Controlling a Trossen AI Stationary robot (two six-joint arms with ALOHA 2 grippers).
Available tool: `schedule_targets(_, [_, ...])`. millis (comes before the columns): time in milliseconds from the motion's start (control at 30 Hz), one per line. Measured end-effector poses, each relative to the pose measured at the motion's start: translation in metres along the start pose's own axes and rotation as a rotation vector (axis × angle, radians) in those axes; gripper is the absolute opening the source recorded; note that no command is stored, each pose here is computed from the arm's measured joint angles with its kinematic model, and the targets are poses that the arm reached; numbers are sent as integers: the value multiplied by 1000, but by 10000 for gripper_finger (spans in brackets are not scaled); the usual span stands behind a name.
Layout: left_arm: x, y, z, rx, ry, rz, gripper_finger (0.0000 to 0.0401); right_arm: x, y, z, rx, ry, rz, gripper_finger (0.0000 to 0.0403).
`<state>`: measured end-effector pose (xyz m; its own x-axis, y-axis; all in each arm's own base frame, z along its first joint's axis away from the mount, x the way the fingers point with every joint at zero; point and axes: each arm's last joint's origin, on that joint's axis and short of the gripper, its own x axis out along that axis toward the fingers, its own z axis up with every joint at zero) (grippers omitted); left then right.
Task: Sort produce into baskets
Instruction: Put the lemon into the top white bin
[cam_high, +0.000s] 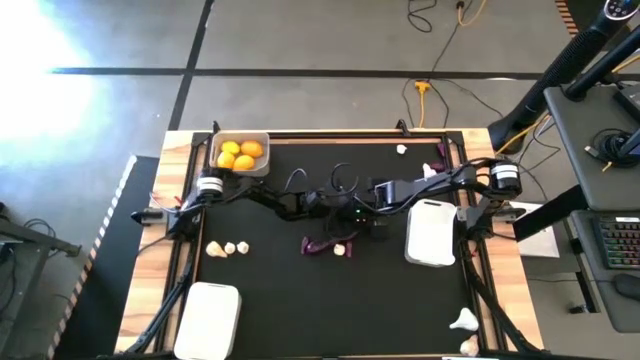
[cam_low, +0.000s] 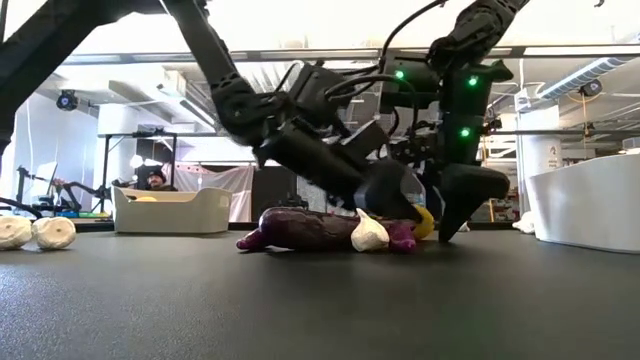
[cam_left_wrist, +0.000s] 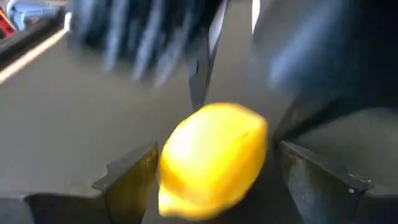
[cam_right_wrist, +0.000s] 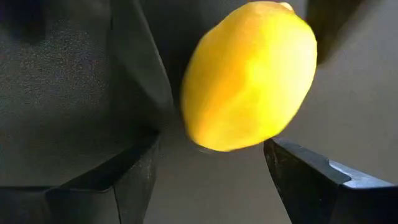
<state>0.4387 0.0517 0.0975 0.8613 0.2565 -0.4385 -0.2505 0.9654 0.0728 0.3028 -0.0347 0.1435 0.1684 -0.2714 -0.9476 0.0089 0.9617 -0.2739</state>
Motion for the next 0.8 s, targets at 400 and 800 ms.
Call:
schedule_targets(400, [9,-6,5,28,21,-33,311,-7,2,-14,23,-32,2,274])
schedule_targets(800, [6,-5,-8,4,58,-49,313,-8,3,-9,41,-99,1,281])
